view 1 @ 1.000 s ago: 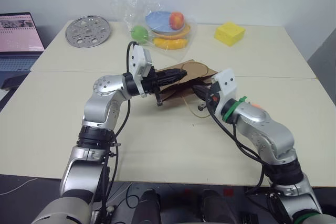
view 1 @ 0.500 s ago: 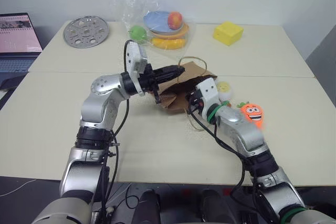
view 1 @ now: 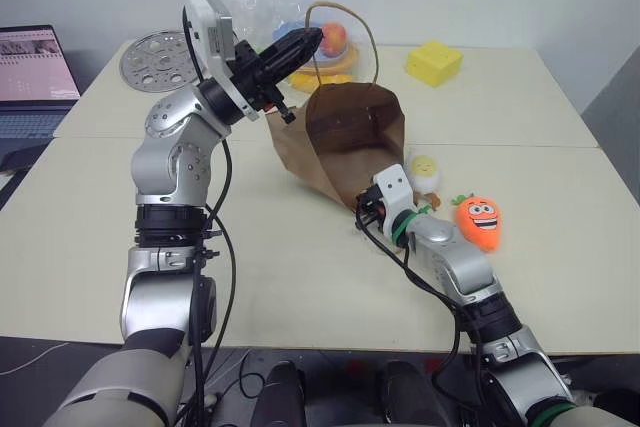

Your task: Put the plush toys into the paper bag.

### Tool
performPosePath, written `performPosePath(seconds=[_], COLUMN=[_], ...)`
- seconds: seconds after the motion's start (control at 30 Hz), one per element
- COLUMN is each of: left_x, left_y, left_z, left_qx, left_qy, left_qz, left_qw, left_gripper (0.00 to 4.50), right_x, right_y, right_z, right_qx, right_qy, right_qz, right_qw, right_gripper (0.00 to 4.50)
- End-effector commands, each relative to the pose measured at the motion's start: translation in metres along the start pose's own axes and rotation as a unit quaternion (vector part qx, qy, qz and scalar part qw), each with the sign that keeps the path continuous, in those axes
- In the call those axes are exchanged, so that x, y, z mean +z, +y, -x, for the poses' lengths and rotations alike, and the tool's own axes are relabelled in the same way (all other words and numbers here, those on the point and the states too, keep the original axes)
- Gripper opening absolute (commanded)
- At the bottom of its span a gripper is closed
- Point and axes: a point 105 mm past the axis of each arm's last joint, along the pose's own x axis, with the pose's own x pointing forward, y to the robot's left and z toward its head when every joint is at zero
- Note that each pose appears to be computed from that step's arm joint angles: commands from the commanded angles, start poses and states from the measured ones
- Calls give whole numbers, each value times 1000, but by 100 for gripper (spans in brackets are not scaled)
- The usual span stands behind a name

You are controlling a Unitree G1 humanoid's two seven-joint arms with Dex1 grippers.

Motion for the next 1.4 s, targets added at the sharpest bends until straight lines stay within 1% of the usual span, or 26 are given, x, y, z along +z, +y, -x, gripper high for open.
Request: performPosePath(seconds=[0.03,0.13,0.3,0.47,0.57,0.63,0.7,0.73,0.77,0.83,0.93,1.13,1.2,1.27,1.3,1.33,1.37,1.4], left_x=[29,30,35,37,23,3,-13,-17,-19,-21,-20,-19,-19,-25,-26,-27,-26,-26], left_y=[-5,-2,15,24,25,19,13,9,6,1,0,0,-1,-4,-6,-7,-7,-7], left_z=[-4,-2,-1,0,1,2,3,3,2,0,0,0,0,1,1,1,1,2], left_qx=[-1,15,69,92,91,75,64,57,55,48,48,44,43,35,33,31,30,30], left_qy=[-49,-55,-70,-74,-43,-6,25,30,30,32,30,33,37,46,49,49,48,48], left_qz=[-38,-45,-76,-88,-92,-86,-93,-95,-91,-92,-90,-95,-96,-96,-95,-92,-89,-91], left_qw=[998,997,992,989,991,993,993,993,994,994,994,994,994,994,994,994,994,994], left_gripper=[0,0,0,0,0,0,0,0,0,0,0,0,0,0,0,0,0,0], right_x=[-3,-5,-8,-8,-2,11,20,26,34,43,46,63,75,104,113,126,134,139], right_y=[-9,-10,-13,-11,-6,4,11,11,14,20,23,25,25,23,23,18,15,13], right_z=[3,4,5,5,4,4,4,4,5,8,10,21,30,63,76,94,104,115], right_qx=[-22,-26,-30,-27,-11,16,33,35,44,65,76,90,95,107,111,105,100,108], right_qy=[6,9,15,15,0,-30,-50,-64,-82,-98,-101,-134,-153,-202,-216,-243,-257,-271], right_qz=[0,-3,-1,-1,0,0,-3,-5,-9,6,25,16,13,13,16,12,8,-18], right_qw=[1000,1000,999,1000,1000,999,998,997,996,993,992,987,984,973,970,964,961,956], right_gripper=[4,4,4,4,4,4,4,4,4,4,4,4,4,4,4,20,39,61])
